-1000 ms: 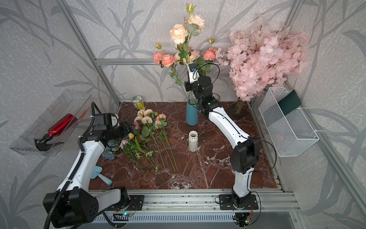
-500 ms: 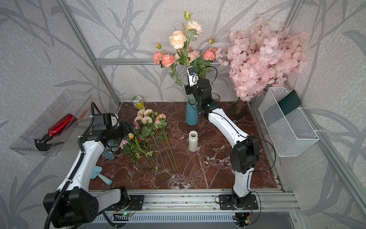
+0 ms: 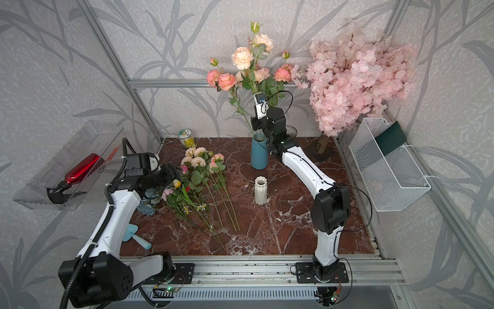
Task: Place the pink flowers into the vase
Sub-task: Place the flower in the vase.
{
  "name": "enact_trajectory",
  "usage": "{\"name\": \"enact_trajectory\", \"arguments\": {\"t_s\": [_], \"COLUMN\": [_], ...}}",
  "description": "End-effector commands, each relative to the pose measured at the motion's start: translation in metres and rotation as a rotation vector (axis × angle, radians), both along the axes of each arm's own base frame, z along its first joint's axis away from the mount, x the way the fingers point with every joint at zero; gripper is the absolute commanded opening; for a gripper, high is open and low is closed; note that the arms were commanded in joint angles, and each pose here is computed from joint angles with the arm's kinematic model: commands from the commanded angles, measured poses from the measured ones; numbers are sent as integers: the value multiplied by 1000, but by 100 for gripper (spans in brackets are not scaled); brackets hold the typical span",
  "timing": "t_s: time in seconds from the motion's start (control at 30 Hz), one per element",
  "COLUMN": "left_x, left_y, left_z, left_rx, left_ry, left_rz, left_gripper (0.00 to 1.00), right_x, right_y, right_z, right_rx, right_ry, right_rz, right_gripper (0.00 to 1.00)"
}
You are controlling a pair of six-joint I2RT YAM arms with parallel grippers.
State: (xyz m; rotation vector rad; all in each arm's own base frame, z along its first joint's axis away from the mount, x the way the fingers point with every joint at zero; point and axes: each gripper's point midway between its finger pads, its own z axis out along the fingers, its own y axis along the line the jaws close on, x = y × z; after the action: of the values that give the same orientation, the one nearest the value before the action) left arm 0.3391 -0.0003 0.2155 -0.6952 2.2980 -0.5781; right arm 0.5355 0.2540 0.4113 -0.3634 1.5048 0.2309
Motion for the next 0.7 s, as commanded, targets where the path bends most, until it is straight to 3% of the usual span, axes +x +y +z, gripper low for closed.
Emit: {"name": "enact_trajectory", "arguments": {"t_s": [0.0,0.67], "left_x": [0,0], "left_y": [0,-2], "left_z": [3,4], "left_rx": [0,-12], "left_ry": [-21,-28], "left_rz": [-7,-17], "left_gripper": [67,67], "right_x": [-4,11], "right_y": [-3,-2], "right_z": [2,-37], "right_rx": [19,34], "right_ry": [8,133], "right_rz": [7,49], "right_gripper": [0,0]}}
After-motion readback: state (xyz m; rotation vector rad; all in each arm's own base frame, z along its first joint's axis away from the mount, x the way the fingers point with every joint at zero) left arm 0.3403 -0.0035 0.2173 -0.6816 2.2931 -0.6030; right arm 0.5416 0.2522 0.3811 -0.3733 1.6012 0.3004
